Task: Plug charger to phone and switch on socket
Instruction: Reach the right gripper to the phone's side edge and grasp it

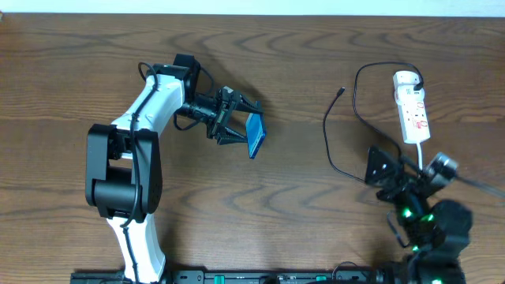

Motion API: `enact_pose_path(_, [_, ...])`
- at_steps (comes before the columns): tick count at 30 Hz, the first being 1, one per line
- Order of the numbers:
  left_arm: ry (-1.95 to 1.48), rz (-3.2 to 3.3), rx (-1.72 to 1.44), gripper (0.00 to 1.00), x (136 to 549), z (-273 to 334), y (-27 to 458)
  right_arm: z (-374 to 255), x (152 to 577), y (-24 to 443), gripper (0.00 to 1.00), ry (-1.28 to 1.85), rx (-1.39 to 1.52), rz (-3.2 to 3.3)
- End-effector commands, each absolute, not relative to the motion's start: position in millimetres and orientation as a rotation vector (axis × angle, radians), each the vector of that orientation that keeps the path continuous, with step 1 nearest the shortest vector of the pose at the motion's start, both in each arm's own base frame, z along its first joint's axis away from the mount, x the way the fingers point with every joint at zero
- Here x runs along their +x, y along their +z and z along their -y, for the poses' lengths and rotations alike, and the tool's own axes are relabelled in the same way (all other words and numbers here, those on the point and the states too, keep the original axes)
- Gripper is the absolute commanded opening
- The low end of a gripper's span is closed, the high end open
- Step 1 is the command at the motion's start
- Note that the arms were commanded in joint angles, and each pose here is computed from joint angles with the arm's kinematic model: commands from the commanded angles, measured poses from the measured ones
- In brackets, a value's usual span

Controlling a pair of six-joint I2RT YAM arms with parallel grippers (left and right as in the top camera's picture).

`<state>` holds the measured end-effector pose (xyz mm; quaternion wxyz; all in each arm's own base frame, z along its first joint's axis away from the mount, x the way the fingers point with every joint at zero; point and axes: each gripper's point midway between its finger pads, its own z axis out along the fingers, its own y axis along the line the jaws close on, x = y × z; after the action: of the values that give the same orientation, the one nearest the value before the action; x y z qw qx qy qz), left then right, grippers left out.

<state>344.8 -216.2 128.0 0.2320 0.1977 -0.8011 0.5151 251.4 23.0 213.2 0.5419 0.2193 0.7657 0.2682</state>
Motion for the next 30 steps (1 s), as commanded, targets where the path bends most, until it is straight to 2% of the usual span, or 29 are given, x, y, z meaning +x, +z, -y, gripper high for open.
enact_pose_path(1, [1.476,2.171,0.52,0.72,343.0,219.5,146.5,-25.4,258.8,255.7,0.99,0.654,0.565,-1.89])
enact_pose_path(8, [1.476,2.172,0.52,0.72,343.0,219.5,146.5,-59.6,271.9,321.9,0.99,0.852,0.435,-1.993])
enact_pose_path(14, [1.475,2.172,0.52,0.72,343.0,219.5,146.4,-42.6,300.9,323.9,0.99,0.783,0.528,-1.939])
enact_pose_path(21, [1.476,2.172,0.52,0.72,343.0,219.6,146.5,-80.1,315.8,314.1,0.99,0.832,0.417,-2.037])
enact_pose_path(27, [1.476,2.172,0.519,0.72,343.0,219.5,146.4,-123.1,318.7,296.7,0.99,0.686,0.309,-2.203])
enact_pose_path(30, [1.478,2.175,0.517,0.72,343.5,219.6,146.3,-149.6,317.0,289.7,0.96,0.615,0.272,-2.261])
